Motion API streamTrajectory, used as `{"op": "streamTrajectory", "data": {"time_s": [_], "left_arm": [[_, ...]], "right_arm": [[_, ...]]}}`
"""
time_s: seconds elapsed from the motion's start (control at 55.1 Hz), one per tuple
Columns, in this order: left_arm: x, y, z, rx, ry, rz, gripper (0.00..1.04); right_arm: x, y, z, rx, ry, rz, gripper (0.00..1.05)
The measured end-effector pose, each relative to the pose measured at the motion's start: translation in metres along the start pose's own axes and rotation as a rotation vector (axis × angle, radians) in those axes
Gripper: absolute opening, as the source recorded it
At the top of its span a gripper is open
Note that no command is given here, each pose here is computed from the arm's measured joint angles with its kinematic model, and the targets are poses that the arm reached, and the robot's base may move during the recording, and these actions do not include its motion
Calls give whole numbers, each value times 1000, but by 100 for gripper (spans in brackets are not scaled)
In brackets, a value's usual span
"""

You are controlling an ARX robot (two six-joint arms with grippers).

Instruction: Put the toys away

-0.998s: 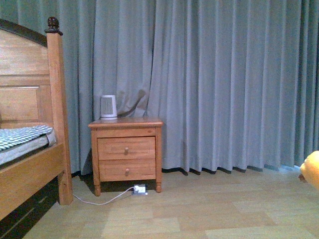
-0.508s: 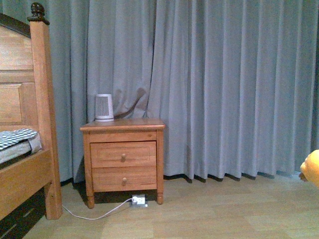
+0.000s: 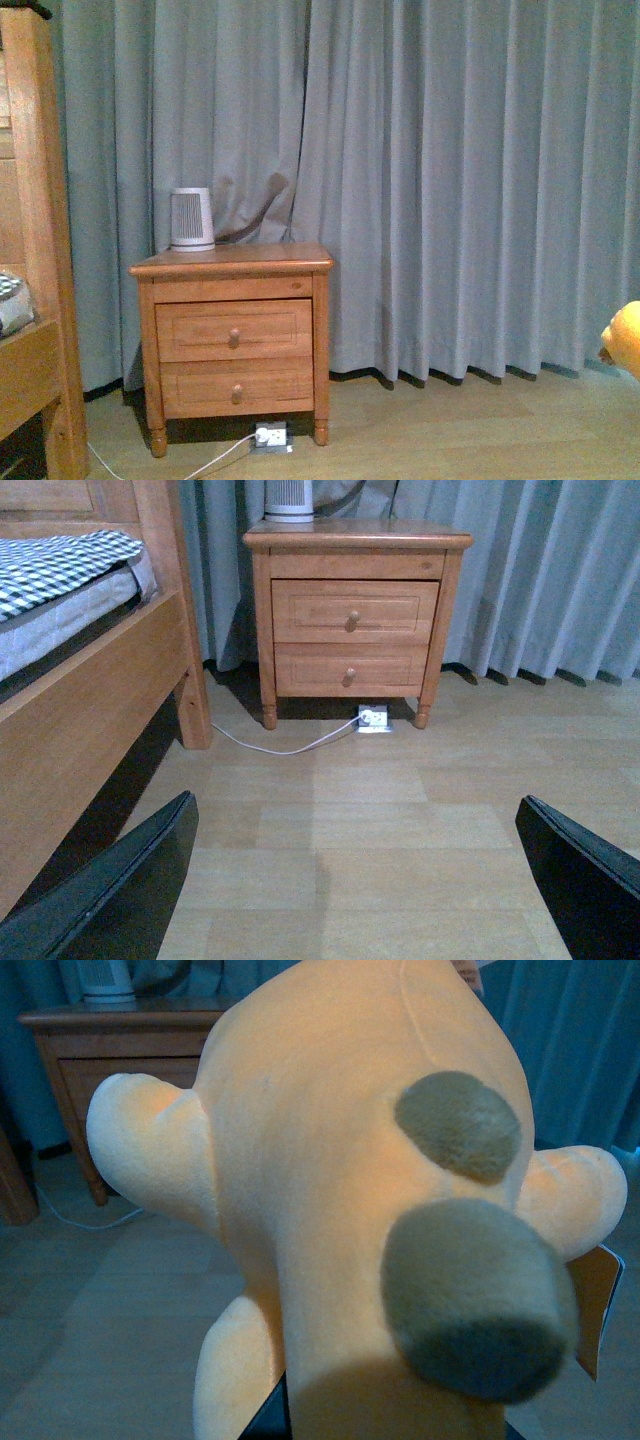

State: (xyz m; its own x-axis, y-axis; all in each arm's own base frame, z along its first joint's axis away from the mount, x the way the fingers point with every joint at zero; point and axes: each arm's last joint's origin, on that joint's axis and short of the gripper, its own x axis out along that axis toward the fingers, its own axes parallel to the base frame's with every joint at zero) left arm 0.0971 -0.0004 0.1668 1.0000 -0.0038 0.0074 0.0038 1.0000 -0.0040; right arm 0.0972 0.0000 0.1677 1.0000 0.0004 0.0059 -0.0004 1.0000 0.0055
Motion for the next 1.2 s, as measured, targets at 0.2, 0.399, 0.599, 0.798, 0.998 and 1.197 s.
{"op": "streamTrajectory", "data": {"time_s": [0.2, 0.399, 0.599, 0.798, 0.998, 1.197], "left_arm": [[0, 0, 0, 0, 0, 0, 98], [0, 0, 0, 0, 0, 0, 98], [0, 0, 0, 0, 0, 0, 98], [0, 0, 0, 0, 0, 0, 98], [0, 0, 0, 0, 0, 0, 98], [0, 0, 0, 0, 0, 0, 98]], "right_arm": [[0, 0, 0, 0, 0, 0, 7], [0, 0, 0, 0, 0, 2, 7], [0, 0, 0, 0, 0, 0, 7], [0, 0, 0, 0, 0, 0, 7], [0, 0, 0, 0, 0, 0, 7], [0, 0, 0, 0, 1, 0, 7]]}}
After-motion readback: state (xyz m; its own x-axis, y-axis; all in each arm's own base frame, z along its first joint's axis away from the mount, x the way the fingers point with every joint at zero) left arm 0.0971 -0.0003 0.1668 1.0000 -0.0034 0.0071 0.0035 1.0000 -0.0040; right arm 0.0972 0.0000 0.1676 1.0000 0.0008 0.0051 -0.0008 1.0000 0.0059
